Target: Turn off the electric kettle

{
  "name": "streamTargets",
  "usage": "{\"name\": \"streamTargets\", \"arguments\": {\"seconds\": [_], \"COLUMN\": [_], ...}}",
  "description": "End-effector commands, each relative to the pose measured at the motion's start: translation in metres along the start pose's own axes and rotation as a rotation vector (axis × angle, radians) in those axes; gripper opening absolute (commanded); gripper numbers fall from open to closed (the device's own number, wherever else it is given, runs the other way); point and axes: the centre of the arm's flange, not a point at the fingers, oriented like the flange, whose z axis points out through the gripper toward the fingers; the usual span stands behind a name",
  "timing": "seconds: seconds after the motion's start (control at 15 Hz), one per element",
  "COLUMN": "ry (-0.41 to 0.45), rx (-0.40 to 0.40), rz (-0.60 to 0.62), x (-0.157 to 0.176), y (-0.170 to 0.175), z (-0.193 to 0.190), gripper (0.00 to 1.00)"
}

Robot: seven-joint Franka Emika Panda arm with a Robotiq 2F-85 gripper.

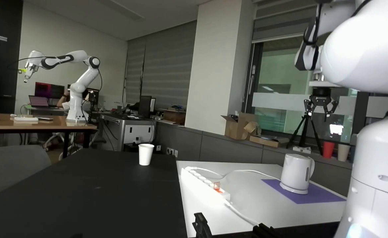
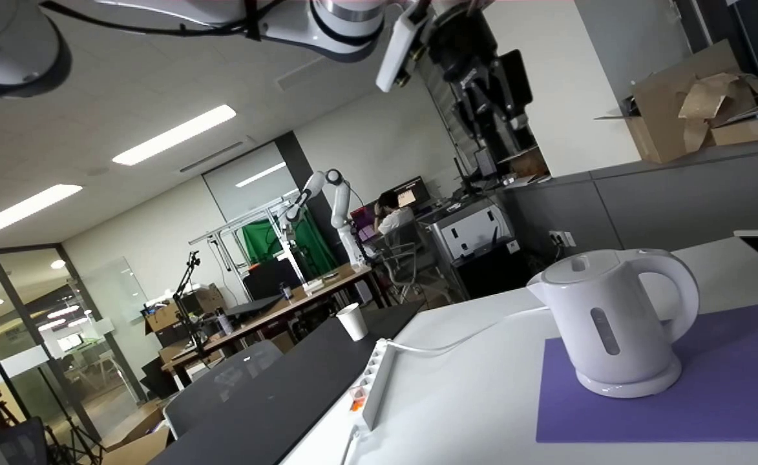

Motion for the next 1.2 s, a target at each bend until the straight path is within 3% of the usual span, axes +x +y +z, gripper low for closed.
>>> {"name": "streamTargets", "arguments": {"seconds": [0.0,0.27,0.33,0.4,0.47,1.13], "ry": [0.053,0.127,0.095,0.101,0.095,0.095], "rx": [0.018,0.035,0.033,0.031,0.029,0.032], "rz": [0.187,0.365,0.266,0.274,0.272,0.263], "x": [0.086,0.136,0.072,0.078,0.078,0.077], "y": [0.023,0.053,0.051,0.055,0.056,0.051], "z": [-0.003,0.004,0.015,0.018,0.023,0.022], "gripper": [0.25,0.0,0.0,0.09,0.01,0.01]}}
